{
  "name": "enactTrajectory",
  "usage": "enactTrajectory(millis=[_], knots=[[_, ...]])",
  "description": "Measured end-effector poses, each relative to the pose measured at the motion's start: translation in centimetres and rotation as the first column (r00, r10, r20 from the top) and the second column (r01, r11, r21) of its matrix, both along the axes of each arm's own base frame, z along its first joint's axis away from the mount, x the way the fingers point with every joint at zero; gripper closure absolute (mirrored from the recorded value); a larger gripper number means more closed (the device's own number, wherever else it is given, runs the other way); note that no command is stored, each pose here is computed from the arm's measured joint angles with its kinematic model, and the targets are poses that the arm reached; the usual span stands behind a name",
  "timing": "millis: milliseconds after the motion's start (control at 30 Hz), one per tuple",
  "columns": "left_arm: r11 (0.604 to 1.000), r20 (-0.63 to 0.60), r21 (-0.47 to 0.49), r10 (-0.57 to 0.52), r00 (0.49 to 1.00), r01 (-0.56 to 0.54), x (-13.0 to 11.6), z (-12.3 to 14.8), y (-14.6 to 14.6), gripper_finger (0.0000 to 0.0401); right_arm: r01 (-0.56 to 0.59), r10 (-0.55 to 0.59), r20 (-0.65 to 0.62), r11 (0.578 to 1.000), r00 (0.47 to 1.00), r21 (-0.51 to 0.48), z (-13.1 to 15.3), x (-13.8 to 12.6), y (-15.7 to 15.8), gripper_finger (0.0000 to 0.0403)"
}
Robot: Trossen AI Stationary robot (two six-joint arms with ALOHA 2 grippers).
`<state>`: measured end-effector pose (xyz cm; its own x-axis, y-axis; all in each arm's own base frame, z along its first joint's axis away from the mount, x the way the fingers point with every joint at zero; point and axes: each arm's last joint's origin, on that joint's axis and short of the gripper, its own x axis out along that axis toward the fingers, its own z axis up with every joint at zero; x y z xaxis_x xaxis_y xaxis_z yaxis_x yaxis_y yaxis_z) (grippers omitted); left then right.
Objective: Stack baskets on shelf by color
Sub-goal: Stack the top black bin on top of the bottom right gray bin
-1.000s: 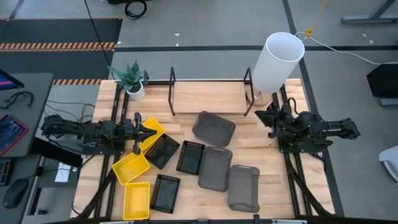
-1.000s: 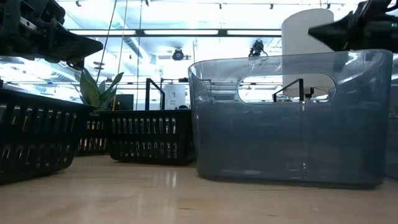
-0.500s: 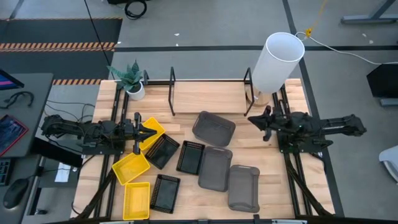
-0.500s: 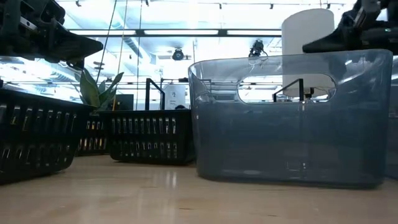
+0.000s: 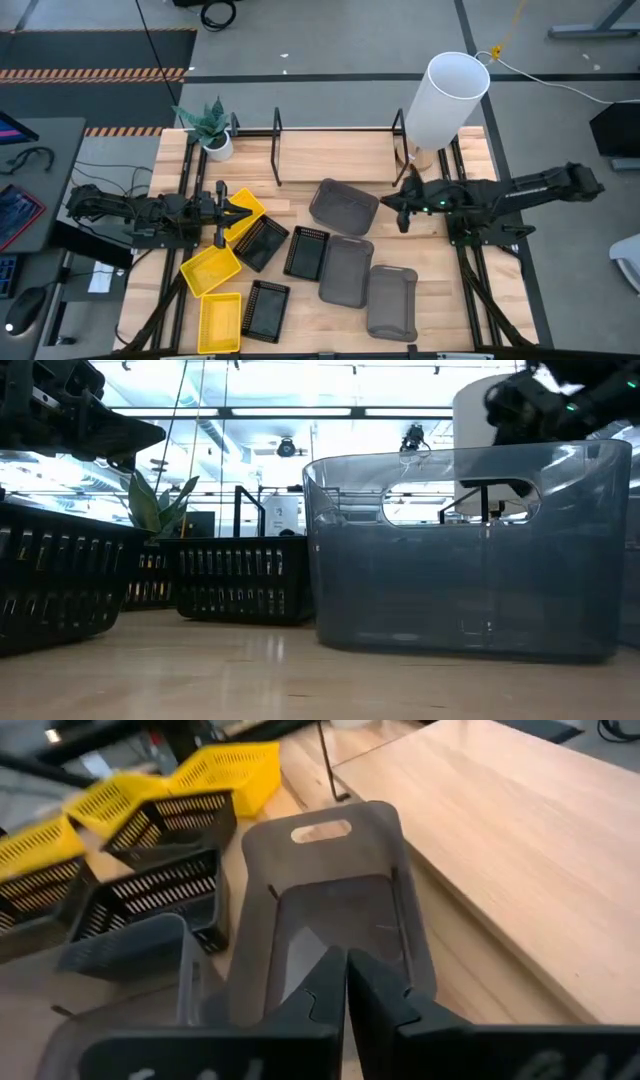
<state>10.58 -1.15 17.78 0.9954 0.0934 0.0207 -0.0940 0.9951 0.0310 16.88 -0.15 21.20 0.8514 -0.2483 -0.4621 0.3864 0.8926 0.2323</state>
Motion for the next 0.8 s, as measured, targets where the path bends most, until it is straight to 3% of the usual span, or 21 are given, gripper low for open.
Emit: enactTrajectory(millis=[333, 567, 800], knots=[[1.000, 0.000, 0.000, 0.000, 1.000, 0.000, 0.0, 0.0, 0.0, 0.0374, -0.029, 0.017, -0.295, 0.999, 0.955, -0.037, 3.5, 7.3, -1.3, 0.0327], [1.000, 0.000, 0.000, 0.000, 1.000, 0.000, 0.0, 0.0, 0.0, 0.0371, -0.037, 0.011, -0.498, 0.998, 0.867, -0.042, 4.2, 11.4, -4.2, 0.0284], [1.000, 0.000, 0.000, 0.000, 1.000, 0.000, 0.0, 0.0, 0.0, 0.0366, -0.044, 0.040, -0.628, 0.999, 0.777, 0.009, 3.8, 14.3, -7.1, 0.0279]])
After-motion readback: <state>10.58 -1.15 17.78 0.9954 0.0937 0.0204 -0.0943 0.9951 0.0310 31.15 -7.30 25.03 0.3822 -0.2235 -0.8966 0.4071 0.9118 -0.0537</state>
